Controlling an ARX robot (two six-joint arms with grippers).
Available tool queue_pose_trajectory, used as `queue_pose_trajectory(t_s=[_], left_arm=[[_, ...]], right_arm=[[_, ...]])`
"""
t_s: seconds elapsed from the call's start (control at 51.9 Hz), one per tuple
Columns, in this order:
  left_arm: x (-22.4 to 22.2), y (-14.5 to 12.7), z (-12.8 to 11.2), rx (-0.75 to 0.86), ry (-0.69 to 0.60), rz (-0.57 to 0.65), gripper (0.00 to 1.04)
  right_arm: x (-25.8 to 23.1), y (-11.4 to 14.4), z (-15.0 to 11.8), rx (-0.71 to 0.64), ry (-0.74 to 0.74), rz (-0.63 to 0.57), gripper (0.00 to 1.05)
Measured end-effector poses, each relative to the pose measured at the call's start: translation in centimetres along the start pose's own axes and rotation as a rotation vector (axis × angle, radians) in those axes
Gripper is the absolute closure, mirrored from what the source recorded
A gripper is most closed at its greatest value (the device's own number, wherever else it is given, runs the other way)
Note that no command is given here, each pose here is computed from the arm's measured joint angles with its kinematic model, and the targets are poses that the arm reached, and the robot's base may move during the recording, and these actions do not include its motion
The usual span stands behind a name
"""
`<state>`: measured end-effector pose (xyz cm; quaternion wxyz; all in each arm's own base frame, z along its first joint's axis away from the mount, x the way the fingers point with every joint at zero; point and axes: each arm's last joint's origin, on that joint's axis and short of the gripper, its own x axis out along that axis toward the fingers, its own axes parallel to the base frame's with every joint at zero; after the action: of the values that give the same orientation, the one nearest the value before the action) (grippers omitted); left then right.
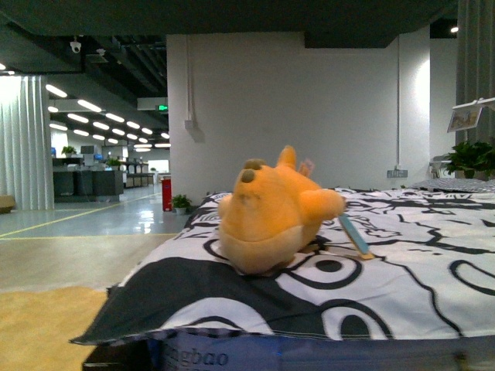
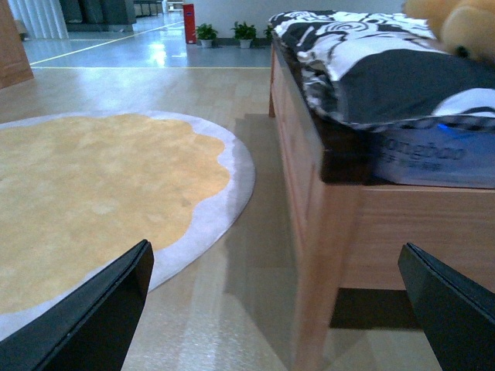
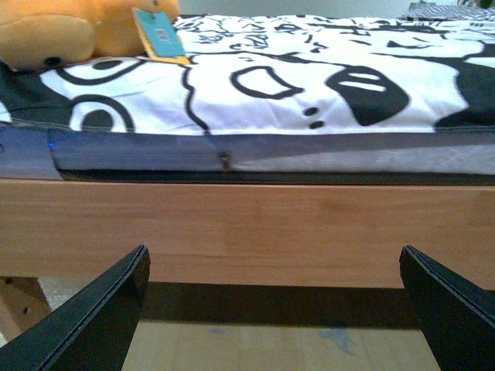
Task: Put away toys
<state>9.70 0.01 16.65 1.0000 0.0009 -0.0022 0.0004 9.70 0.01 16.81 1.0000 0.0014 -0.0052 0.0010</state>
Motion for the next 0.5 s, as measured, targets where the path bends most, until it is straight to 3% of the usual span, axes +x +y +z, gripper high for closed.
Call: queue_pose_trajectory(t_s=[0.501], left_arm=[[0.01, 0.00, -0.01, 0.000, 0.001, 0.000, 0.06]], right_arm=[[0.00, 0.01, -0.01, 0.000, 0.001, 0.003, 0.07]])
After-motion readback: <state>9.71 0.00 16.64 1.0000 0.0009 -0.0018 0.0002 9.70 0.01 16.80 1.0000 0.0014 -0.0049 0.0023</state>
